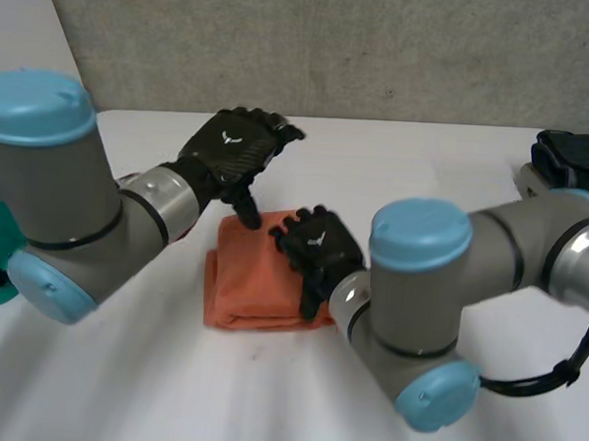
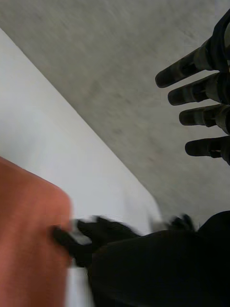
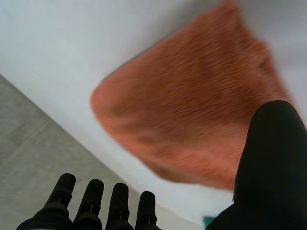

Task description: Fold the laundry.

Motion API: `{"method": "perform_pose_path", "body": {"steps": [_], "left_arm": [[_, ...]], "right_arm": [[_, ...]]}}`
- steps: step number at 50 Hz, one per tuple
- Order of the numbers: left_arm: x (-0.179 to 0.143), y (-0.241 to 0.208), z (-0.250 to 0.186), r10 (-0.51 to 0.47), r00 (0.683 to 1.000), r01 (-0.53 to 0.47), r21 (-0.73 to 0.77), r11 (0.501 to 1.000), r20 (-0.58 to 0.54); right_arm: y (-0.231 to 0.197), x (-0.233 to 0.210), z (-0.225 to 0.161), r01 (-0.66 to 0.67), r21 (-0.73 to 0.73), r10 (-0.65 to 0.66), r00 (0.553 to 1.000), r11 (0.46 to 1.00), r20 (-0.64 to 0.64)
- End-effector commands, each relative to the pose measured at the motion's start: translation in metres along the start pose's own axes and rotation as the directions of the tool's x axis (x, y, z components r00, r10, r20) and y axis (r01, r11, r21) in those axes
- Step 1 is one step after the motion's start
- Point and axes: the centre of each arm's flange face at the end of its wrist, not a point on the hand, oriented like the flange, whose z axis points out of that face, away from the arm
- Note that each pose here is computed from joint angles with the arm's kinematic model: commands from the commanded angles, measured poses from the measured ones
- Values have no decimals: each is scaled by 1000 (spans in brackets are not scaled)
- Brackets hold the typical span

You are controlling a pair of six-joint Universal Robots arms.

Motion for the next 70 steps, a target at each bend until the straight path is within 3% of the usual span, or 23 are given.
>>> {"method": "perform_pose_path", "body": {"steps": [1, 15, 39, 53, 57, 61, 70], "left_arm": [[7, -7, -1, -115, 971, 127, 43, 991, -207], [10, -8, -2, -129, 959, 145, 45, 988, -253], [8, -29, 2, -95, 961, 126, 107, 986, -259], [-1, -42, 0, -95, 966, 131, 137, 982, -241], [-2, -48, -2, -122, 962, 160, 145, 976, -243], [-3, -48, -2, -138, 960, 176, 142, 974, -244], [-2, -41, -3, -150, 958, 183, 122, 975, -244]], "right_arm": [[30, -15, 11, 43, -48, -43, 999, 998, 3], [40, -19, 36, 122, 44, -120, 992, 992, -40], [27, -13, 55, 122, 133, -111, 990, 984, -90], [-16, 64, 52, 123, 214, -69, 967, 969, -244], [-13, 70, 52, 117, 200, -71, 973, 973, -221], [18, 58, 58, 97, 100, -81, 985, 990, -150], [39, 60, 59, 77, 37, -71, 986, 996, -153]]}}
